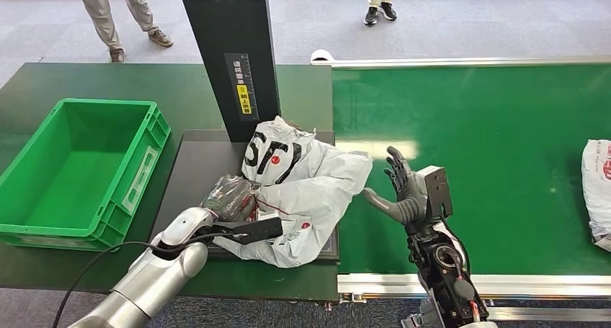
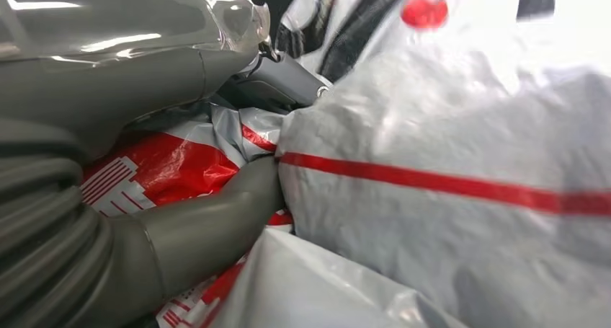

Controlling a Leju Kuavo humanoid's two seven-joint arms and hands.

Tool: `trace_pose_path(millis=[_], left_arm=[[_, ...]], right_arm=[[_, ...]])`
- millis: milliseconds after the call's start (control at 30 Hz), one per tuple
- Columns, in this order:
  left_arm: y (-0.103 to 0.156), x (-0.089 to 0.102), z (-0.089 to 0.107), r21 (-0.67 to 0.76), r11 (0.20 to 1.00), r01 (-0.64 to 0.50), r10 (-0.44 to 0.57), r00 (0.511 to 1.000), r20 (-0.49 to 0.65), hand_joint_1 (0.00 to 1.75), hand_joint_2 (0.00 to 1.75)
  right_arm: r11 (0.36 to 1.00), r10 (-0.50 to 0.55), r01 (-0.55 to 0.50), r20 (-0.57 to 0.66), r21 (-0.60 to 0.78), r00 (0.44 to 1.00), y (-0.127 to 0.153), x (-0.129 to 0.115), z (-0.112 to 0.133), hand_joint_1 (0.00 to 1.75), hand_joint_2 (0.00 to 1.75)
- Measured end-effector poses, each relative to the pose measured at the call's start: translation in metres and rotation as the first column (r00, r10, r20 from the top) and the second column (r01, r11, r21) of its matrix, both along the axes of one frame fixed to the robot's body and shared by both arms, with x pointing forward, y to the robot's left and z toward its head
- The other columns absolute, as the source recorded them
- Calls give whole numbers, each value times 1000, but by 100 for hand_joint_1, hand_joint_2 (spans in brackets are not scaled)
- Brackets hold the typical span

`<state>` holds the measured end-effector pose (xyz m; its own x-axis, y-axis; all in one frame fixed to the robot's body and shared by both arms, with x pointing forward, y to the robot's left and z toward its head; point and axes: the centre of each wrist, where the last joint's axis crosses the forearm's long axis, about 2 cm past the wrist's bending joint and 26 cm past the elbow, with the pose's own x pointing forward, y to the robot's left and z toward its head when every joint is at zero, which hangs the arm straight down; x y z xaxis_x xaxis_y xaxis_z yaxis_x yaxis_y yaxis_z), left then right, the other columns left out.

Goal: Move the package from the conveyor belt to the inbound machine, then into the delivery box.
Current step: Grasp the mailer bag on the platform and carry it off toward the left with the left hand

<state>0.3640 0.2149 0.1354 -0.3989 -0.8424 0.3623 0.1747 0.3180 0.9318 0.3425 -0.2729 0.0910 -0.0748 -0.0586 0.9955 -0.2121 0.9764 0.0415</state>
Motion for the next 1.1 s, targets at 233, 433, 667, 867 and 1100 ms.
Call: trace_pose_path(millis=[233,433,667,867,1100], left_arm=[[3,-6,10,-142,988,-63,99,960,263,175,175],[5,-12,17,-188,979,-79,150,903,402,175,175],[8,-14,20,-196,976,-93,176,868,464,175,175],[25,-21,32,-206,964,-166,261,728,634,175,175],[76,-13,40,-128,898,-421,383,604,699,175,175]], right_arm=[[1000,-6,6,12,15,1000,0,0,2,0,175],[1000,-12,12,18,23,1000,0,0,2,0,175],[1000,-15,14,21,27,1000,-1,0,2,0,175],[999,-32,31,29,36,999,-5,-1,0,0,175],[999,-34,33,32,34,999,-3,-4,-2,0,175]])
